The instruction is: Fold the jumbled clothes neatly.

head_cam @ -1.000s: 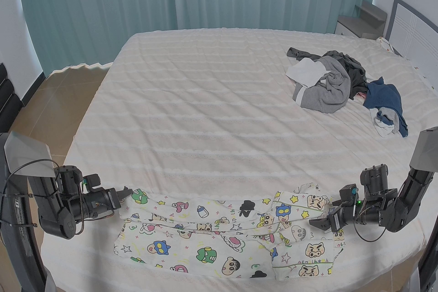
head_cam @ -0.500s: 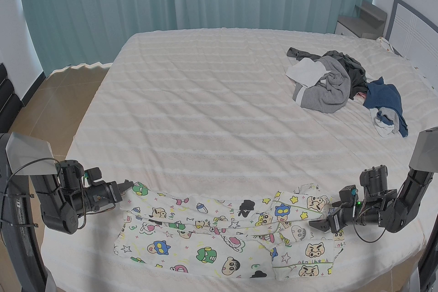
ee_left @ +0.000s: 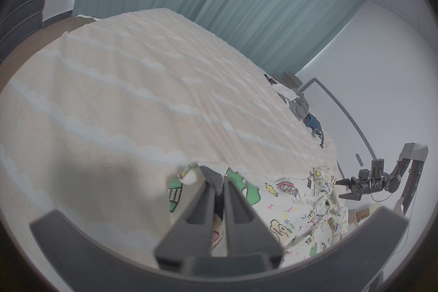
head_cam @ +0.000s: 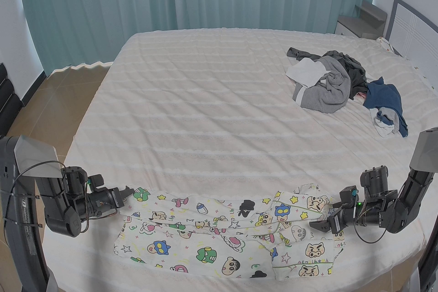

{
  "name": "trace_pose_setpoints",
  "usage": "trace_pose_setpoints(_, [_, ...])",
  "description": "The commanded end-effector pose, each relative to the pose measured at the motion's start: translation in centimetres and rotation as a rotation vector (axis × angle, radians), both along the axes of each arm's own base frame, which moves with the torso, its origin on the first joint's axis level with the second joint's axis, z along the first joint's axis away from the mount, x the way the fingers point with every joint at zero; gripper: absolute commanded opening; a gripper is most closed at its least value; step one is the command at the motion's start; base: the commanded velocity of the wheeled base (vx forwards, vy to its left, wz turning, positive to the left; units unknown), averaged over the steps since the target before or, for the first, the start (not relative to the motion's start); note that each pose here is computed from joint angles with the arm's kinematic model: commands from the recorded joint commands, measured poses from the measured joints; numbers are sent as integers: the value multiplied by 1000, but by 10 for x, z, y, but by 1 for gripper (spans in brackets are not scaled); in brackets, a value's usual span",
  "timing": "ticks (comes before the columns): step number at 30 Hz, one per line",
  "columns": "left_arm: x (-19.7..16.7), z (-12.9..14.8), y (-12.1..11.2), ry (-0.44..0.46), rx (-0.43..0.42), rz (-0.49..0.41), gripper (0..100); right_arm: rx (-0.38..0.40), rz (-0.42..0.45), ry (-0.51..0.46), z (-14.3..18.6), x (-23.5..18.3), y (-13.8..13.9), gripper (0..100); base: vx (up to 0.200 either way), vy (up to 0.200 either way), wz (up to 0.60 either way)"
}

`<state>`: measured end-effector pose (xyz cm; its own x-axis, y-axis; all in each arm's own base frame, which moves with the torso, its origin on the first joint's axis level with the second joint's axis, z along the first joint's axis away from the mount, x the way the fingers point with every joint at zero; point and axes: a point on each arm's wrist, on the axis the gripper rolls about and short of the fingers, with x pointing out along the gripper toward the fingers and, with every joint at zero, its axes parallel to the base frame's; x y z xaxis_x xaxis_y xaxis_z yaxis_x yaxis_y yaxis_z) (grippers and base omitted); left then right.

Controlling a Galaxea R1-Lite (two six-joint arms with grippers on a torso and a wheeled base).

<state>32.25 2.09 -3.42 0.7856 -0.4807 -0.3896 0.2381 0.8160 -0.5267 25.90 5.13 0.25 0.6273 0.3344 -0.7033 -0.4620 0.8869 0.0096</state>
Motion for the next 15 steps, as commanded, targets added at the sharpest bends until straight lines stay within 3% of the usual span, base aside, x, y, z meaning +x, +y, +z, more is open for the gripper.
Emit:
trace_pose_setpoints(1, [0,-2,2,8,-3,4,100,1,-3,-3,0,-2,-1,100,0,0,0])
trace_pose_setpoints(5, [-1,-2,2,7,-3,15,100,4,-11,-17,0,-4,-3,100,0,0,0])
trace_pose_setpoints(10, [-7,2,17,12,-2,66,100,89,-84,-16,2,-6,-1,100,0,0,0])
trace_pose_setpoints(15, [-24,6,25,44,-18,73,100,97,-93,-6,0,-13,-2,100,0,0,0])
